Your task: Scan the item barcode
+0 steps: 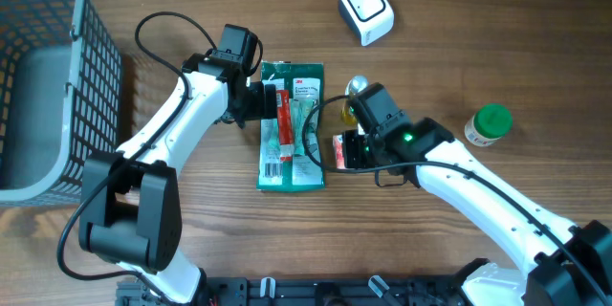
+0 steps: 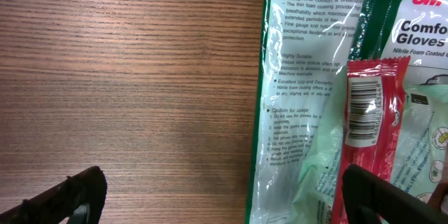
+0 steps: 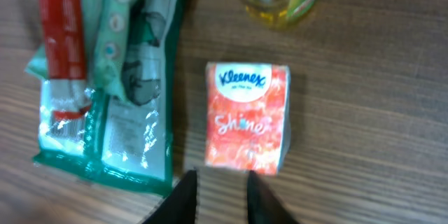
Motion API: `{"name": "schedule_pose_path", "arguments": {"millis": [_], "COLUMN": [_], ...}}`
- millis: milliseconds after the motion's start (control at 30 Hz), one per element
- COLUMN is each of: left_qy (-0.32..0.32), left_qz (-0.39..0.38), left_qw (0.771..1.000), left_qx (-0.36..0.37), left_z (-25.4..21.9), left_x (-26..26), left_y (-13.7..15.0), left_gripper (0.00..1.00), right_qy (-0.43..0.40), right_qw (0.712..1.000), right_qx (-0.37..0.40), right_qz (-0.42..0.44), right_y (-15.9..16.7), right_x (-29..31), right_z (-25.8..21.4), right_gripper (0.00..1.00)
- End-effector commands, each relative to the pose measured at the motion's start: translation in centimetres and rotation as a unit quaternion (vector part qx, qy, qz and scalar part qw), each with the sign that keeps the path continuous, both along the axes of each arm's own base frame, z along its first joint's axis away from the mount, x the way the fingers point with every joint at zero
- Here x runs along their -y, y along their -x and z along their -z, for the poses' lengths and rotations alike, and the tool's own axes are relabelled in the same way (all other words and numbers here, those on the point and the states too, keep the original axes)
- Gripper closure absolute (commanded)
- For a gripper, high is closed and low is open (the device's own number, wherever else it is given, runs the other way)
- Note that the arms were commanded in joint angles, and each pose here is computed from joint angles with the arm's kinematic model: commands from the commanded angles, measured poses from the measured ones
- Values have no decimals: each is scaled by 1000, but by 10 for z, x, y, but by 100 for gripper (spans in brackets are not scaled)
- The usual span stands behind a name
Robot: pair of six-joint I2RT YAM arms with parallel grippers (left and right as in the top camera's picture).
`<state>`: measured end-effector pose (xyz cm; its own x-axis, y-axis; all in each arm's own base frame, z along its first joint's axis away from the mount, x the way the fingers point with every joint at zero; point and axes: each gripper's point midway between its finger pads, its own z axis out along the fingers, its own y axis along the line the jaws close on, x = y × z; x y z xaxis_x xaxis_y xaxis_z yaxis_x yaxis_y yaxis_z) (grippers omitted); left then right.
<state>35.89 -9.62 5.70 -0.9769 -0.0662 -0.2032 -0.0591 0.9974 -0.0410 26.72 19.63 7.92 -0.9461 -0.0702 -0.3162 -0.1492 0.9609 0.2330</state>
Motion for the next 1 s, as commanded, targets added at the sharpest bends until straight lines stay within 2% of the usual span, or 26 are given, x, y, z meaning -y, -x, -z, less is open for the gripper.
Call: {"name": "schedule_pose_path", "arguments": {"millis": [0, 333, 433, 533, 967], "left_qy": [-1, -1, -1, -1, -1], "left_qz": [0, 0, 0, 0, 0], "left_qw": [1000, 1000, 1000, 1000, 1000], "left_qx": [6, 6, 6, 7, 6], "left_z": [-4, -4, -4, -4, -4], "left_x": [0, 0, 0, 0, 0], "left_y": [1, 1, 1, 1, 1], "left_gripper": [0, 0, 0, 0, 0], "right_qy": [31, 35, 42, 54, 61], "right_qw": [999, 999, 998, 998, 997], "right_qx": [21, 10, 0, -16, -26], "right_qz": [16, 36, 36, 35, 42], "right_y": [-7, -4, -4, -4, -6], "right_x": [12, 19, 19, 19, 24], "right_z": [13, 28, 38, 55, 64], "right_gripper": [81, 80, 76, 80, 78]}}
